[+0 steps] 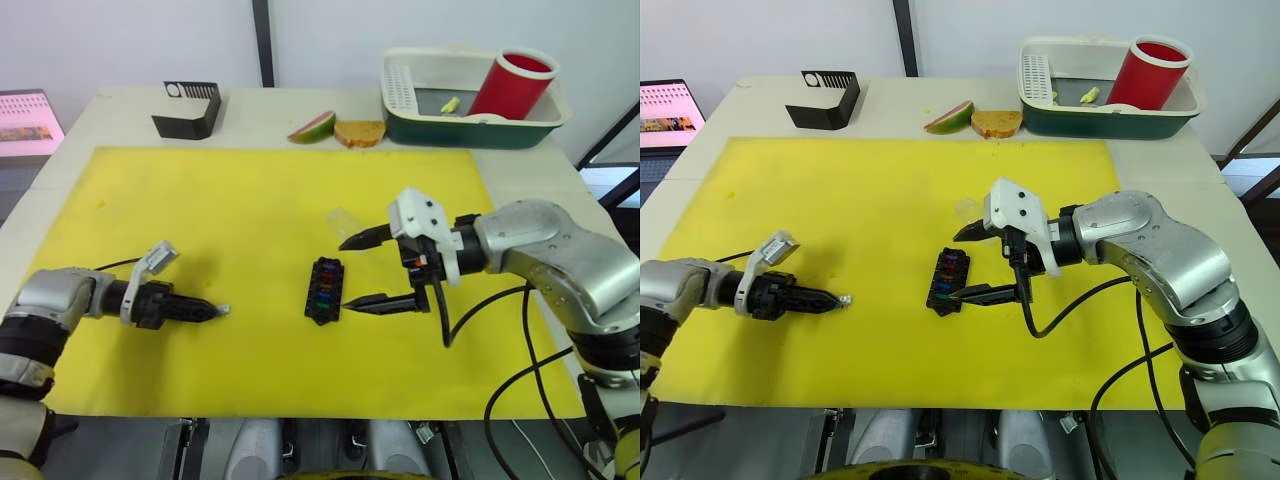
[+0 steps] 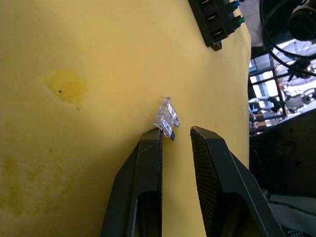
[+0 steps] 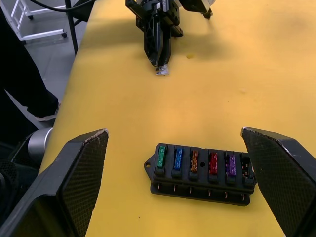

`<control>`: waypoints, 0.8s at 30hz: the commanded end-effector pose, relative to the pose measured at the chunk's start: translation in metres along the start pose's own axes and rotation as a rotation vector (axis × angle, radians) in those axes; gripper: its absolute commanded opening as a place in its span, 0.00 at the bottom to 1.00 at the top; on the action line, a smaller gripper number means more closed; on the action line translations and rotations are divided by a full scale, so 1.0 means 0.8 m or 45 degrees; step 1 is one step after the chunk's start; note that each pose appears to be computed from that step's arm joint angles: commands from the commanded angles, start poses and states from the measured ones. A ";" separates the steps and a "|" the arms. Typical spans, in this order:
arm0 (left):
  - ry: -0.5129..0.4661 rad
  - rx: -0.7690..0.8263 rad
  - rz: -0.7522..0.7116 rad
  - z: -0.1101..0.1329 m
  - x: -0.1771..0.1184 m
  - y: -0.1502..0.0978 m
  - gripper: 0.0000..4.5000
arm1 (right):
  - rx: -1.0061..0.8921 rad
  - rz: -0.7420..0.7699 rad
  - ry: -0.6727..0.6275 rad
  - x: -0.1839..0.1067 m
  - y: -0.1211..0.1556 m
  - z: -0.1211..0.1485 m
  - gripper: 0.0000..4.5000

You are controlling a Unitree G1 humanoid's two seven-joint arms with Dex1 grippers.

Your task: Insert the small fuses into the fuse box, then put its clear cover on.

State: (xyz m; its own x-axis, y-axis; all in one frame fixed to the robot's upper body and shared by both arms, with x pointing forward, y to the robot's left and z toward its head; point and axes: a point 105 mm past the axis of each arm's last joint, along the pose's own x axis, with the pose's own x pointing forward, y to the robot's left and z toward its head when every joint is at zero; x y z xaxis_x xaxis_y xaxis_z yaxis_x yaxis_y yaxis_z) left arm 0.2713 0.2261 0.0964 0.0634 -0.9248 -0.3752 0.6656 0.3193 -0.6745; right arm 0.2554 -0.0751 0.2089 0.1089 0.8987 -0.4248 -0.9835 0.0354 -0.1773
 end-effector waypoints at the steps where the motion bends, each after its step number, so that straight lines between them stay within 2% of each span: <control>1: -0.007 -0.009 0.021 -0.002 -0.001 0.004 0.22 | -0.057 -0.011 -0.005 -0.002 -0.001 0.009 1.00; 2: -0.009 -0.009 0.025 -0.002 -0.001 0.004 0.22 | -0.056 -0.011 -0.004 -0.002 -0.001 0.009 1.00; 5: -0.016 -0.008 0.040 -0.003 -0.001 0.007 0.01 | -0.057 -0.010 0.002 -0.001 -0.001 0.007 1.00; 10: -0.016 0.016 0.047 -0.003 -0.004 0.005 0.01 | -0.058 -0.010 0.004 0.000 -0.001 0.007 1.00; 15: -0.069 0.095 0.049 0.018 -0.007 -0.004 0.01 | -0.059 -0.015 0.000 -0.001 -0.002 0.007 1.00; 20: -0.066 0.372 -0.026 0.062 -0.006 -0.052 0.01 | -0.018 -0.028 -0.046 -0.007 -0.002 0.017 1.00; 24: 0.034 0.700 -0.089 0.093 0.006 -0.104 0.01 | 0.077 -0.036 -0.110 -0.007 -0.006 0.028 1.00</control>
State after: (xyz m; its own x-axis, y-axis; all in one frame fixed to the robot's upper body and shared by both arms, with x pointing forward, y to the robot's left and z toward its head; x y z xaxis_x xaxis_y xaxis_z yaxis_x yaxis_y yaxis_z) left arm 0.2771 0.1886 0.1750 0.0206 -0.9322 -0.3614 0.9140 0.1641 -0.3711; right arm 0.2571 -0.0727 0.2172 0.1164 0.9156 -0.3849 -0.9903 0.0774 -0.1154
